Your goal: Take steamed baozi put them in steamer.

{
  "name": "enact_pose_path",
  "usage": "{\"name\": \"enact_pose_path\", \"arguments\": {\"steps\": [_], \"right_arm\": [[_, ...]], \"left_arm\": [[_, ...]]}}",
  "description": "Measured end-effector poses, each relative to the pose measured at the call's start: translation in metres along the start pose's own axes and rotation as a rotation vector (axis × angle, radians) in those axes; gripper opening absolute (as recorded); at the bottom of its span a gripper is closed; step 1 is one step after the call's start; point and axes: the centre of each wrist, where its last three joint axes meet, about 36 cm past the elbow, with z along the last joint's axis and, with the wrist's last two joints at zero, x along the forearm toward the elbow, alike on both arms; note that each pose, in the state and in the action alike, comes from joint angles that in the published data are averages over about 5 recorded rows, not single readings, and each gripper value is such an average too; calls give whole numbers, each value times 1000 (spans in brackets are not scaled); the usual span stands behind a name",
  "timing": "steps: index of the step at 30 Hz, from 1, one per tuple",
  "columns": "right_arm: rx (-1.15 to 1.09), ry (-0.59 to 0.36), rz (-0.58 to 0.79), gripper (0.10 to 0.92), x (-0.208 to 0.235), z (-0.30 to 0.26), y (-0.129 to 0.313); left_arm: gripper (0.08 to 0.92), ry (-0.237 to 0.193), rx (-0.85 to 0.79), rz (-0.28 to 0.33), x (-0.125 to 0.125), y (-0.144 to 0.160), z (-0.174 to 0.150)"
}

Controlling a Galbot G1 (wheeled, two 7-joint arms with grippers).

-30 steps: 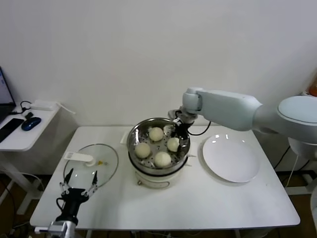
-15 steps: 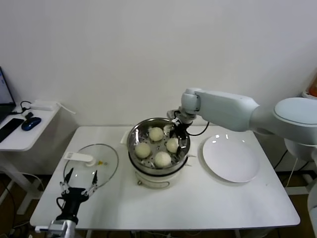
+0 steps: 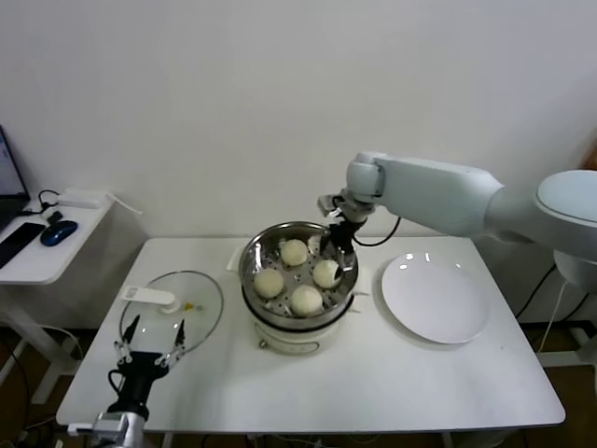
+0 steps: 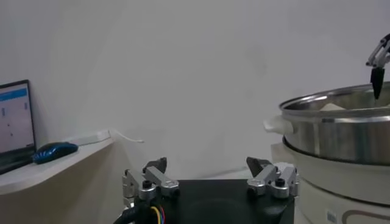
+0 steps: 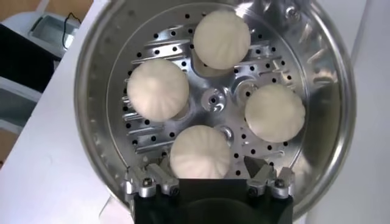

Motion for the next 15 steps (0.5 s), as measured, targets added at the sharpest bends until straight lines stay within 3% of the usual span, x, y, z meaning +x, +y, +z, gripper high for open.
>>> {"name": "enact_pose_path", "arguments": {"steps": [15], "right_arm": [[-44, -88, 112, 823, 64, 42, 25]], "left_arm": [[823, -11, 8, -14, -4, 2, -5]]}}
